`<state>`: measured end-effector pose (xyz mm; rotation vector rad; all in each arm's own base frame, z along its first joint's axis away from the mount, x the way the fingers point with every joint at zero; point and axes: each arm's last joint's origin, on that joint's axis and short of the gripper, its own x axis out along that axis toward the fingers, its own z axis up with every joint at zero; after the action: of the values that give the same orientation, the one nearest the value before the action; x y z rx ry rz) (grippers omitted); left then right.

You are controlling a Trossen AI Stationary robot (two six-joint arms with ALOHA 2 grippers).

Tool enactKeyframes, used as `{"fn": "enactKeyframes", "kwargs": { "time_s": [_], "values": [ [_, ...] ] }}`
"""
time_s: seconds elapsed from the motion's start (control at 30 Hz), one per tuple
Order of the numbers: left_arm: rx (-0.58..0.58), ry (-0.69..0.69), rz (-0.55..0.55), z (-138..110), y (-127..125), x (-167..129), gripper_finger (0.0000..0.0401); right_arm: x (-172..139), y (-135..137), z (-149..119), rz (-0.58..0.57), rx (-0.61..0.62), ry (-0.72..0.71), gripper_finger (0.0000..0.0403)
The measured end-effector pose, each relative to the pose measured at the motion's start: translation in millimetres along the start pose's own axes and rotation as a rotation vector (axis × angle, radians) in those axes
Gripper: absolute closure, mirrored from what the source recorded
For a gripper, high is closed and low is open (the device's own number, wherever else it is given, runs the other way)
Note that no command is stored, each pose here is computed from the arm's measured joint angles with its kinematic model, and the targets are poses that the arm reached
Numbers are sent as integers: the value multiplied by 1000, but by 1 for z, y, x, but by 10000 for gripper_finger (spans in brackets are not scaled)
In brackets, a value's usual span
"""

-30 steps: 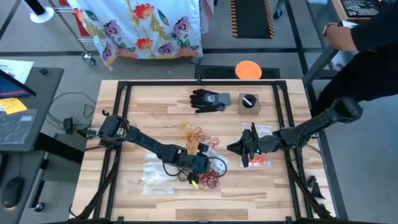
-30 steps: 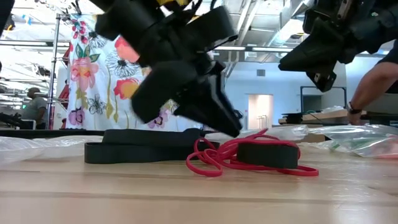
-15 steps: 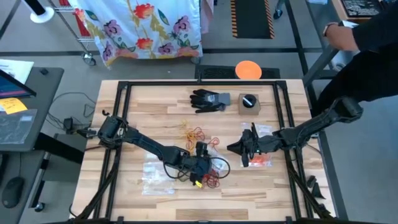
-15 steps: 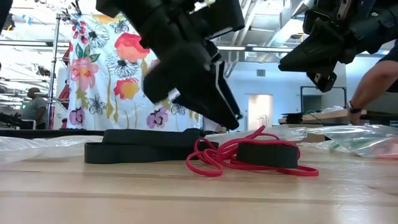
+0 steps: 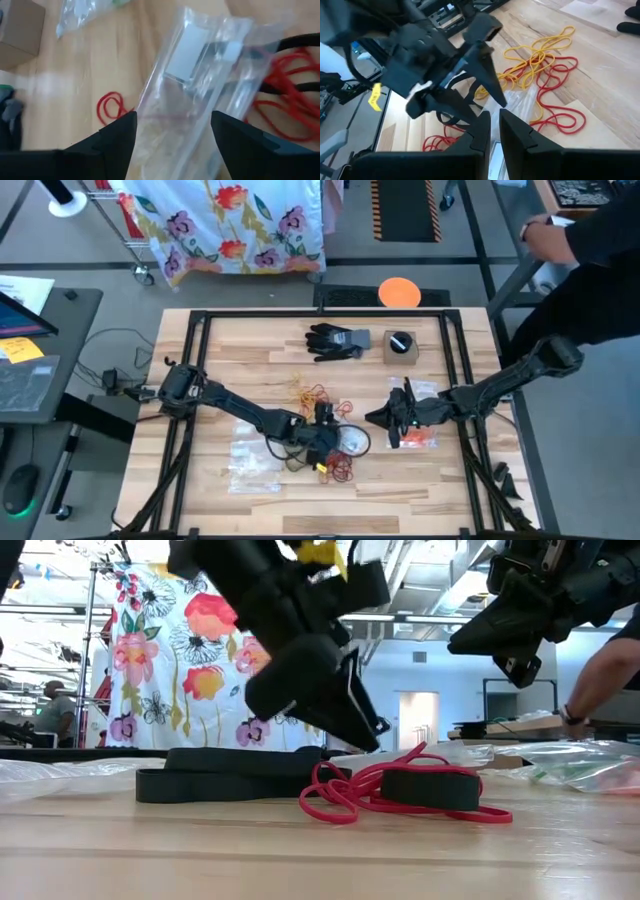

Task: Sort rubber bands
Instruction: Open the transparent zip bag

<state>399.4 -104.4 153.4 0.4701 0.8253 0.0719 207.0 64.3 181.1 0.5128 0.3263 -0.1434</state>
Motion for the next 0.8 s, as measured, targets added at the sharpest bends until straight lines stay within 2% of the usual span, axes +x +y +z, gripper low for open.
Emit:
{"fn": "enactKeyframes", "kwargs": {
  "time_s": [0.17, 0.33, 0.47, 0.63, 0.8],
  "values": [
    [-27, 50, -56, -13, -2, 26, 158, 0, 0, 0, -4, 0, -4, 362],
    [-60, 56, -30, -14, -4, 32, 195, 0, 0, 0, -5, 0, -3, 362],
    [-51, 53, -23, -10, -2, 21, 259, 0, 0, 0, -7, -2, 0, 362],
    [-40, 42, 66, 10, 8, -4, 380, 0, -1, 0, -9, -3, 3, 362],
    [-18, 33, 118, 31, 17, -37, 395, 0, 1, 1, 4, 6, -15, 362]
  ]
}}
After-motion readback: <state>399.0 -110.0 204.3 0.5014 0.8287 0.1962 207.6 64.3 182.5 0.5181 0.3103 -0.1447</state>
